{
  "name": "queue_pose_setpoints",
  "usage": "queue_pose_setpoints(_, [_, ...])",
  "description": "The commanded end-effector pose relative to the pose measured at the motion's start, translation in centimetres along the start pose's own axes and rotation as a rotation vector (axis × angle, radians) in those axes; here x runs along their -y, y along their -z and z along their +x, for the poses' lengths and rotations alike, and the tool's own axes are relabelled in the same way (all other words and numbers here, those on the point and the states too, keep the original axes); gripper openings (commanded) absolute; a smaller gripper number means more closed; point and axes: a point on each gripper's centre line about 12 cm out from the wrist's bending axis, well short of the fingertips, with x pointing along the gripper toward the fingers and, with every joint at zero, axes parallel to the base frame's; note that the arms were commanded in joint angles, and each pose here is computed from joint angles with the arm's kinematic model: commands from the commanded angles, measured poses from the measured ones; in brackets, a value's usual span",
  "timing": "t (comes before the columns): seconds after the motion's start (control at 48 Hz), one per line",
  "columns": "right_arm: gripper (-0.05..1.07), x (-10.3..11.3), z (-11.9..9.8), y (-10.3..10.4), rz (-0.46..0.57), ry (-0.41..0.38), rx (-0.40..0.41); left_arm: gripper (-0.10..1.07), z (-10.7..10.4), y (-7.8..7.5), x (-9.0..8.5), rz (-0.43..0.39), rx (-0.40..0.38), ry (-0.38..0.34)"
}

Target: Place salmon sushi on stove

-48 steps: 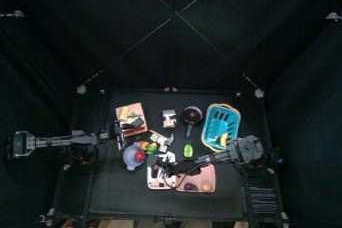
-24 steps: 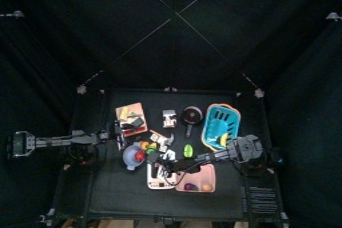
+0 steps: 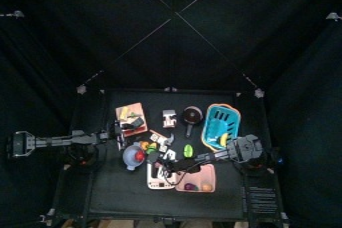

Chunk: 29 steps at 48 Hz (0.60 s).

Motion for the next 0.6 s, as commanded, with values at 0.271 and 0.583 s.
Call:
queue_pose_setpoints(0.271, [0.89,0.0,-1.5,-1.3,0.014,-0.017,0.039,0.9,0.1,-0.4,-0.1,0.0,0.011,-0.003])
queue_pose_setpoints(0.583, [0.89,0.4,-3.1,-2.3,-0.022,-0.008,0.097,0.9,0.1,-0.4,-0.1,0.002,0.012,-0.003])
